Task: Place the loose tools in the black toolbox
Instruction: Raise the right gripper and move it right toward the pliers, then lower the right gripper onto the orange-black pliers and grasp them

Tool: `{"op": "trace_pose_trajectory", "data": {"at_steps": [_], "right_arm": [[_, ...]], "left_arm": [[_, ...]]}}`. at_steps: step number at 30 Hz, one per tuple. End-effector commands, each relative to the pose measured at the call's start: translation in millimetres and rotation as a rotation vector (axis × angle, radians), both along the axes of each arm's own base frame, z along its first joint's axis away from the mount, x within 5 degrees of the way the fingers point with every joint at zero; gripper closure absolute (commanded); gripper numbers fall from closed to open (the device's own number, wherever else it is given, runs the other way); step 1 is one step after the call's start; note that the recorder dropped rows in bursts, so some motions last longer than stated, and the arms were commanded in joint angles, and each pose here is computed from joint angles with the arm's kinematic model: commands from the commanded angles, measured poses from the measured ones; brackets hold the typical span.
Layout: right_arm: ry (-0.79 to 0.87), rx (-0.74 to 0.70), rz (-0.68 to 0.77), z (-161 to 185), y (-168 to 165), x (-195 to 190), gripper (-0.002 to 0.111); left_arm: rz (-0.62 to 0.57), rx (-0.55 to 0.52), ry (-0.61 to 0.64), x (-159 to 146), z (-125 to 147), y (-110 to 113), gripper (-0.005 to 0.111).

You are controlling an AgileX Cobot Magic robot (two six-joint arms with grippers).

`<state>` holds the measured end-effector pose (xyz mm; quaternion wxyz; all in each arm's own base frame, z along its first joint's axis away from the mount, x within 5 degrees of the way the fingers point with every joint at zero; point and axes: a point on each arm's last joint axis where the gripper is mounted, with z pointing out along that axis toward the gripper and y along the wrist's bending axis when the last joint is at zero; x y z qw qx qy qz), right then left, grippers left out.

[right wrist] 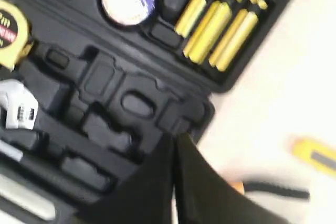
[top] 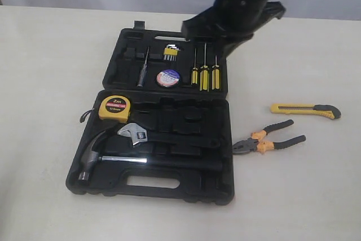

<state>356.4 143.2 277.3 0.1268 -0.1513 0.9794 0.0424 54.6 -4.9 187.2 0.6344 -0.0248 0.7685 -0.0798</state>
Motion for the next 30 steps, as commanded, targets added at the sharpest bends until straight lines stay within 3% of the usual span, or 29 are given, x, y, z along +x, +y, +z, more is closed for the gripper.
{"op": "trace_pose_trajectory", "data": {"at_steps": [1, 8, 12, 21, 30], "right_arm": [[-0.031, -0.003, -0.09, 7.8, -48.7, -34.4, 0.109], [-0.022, -0.011, -0.309, -29.6, -125.7, -76.4, 0.109], [0.005, -0.021, -0.372, -52.2, -149.5, -86.9, 0.109], [0.02, 0.008, -0.407, -56.7, -150.9, -89.6, 0.109], [0.067, -0.019, -0.147, -57.3, -136.0, -94.9, 0.109]], "left_arm": [[-0.006, 0.001, -0.001, 0.1, 1.5, -0.3, 0.107], [-0.006, 0.001, -0.001, 0.1, 1.5, -0.3, 0.107], [-0.006, 0.001, -0.001, 0.1, 1.5, -0.3, 0.107], [-0.006, 0.001, -0.001, 0.1, 1.5, -0.3, 0.107], [-0.006, 0.001, -0.001, 0.1, 1.5, -0.3, 0.107]]}}
